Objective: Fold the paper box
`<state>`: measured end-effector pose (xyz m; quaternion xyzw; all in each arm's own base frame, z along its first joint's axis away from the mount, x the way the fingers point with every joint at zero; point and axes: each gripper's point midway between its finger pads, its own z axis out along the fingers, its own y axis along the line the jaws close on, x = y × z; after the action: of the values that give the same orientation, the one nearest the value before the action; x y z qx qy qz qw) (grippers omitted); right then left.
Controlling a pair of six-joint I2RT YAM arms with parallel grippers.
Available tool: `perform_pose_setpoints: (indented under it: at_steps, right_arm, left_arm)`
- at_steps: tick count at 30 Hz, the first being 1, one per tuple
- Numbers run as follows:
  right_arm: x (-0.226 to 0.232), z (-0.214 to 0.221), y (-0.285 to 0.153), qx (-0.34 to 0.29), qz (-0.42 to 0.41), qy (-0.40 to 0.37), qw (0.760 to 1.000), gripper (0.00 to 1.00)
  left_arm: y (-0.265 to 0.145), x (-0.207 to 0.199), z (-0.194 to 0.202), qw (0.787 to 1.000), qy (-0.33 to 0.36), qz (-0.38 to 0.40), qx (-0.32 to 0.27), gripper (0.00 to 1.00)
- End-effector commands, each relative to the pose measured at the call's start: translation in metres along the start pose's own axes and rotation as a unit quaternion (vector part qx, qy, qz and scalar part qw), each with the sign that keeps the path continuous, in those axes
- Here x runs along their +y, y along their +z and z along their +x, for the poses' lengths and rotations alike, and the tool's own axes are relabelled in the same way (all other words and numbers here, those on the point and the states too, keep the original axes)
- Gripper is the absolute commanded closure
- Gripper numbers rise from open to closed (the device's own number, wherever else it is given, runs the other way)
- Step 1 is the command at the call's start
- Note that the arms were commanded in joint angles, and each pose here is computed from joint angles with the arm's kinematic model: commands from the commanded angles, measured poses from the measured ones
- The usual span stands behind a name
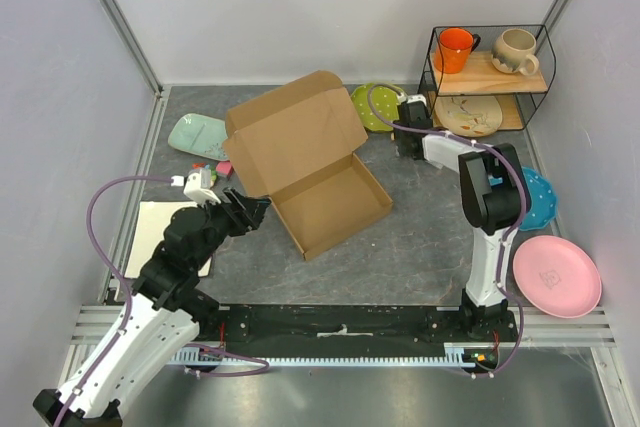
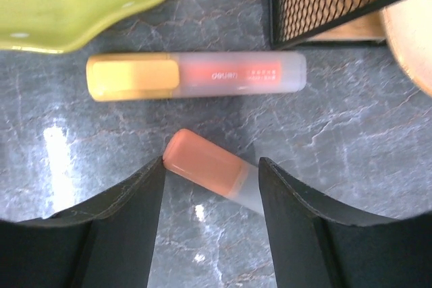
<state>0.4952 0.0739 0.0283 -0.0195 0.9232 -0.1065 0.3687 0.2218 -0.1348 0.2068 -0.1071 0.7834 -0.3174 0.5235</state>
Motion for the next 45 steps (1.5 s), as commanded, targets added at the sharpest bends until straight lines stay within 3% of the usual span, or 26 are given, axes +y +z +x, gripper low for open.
perform_pose_setpoints:
  at_steps: [1, 6, 13, 16, 21, 28, 31, 35, 40, 45]
  right_arm:
    - [0.007, 0.041, -0.021, 0.061, -0.025, 0.026, 0.997, 0.36]
    - [-0.002, 0.025, -0.037, 0.015, -0.028, 0.087, 0.996, 0.31]
    - [0.015, 0.065, -0.028, 0.107, -0.062, 0.062, 0.990, 0.32]
    - [0.018, 0.082, -0.036, 0.117, -0.070, 0.088, 0.987, 0.37]
    - [0.013, 0.100, -0.055, 0.109, -0.065, 0.139, 0.982, 0.59]
    - [0.007, 0.101, -0.070, 0.092, -0.061, 0.165, 0.980, 0.66]
    - [0.007, 0.100, -0.077, 0.089, -0.064, 0.177, 0.978, 0.42]
    - [0.005, 0.098, -0.093, 0.076, -0.074, 0.193, 0.975, 0.31]
    - [0.017, 0.098, -0.117, 0.067, -0.114, 0.190, 0.973, 0.29]
    - [0.024, 0.130, -0.124, 0.088, -0.108, 0.175, 0.975, 0.38]
  left_arm:
    - [-0.004, -0.007, -0.003, 1.000, 0.007, 0.022, -0.008, 0.32]
    - [-0.008, -0.006, -0.004, 1.000, 0.003, 0.026, -0.015, 0.32]
    - [-0.009, -0.006, -0.001, 1.000, 0.000, 0.028, -0.011, 0.32]
    - [-0.010, -0.004, -0.001, 1.000, -0.001, 0.026, -0.014, 0.32]
    - [-0.008, -0.004, 0.001, 1.000, -0.002, 0.025, -0.009, 0.32]
    - [-0.006, -0.006, 0.000, 1.000, -0.001, 0.027, -0.006, 0.32]
    - [-0.006, -0.006, 0.000, 1.000, -0.002, 0.026, -0.007, 0.32]
    - [-0.006, -0.005, 0.000, 1.000, -0.001, 0.023, -0.007, 0.32]
    - [-0.005, -0.005, 0.001, 1.000, -0.001, 0.023, -0.005, 0.32]
    - [-0.003, -0.004, 0.005, 1.000, -0.006, 0.024, 0.000, 0.32]
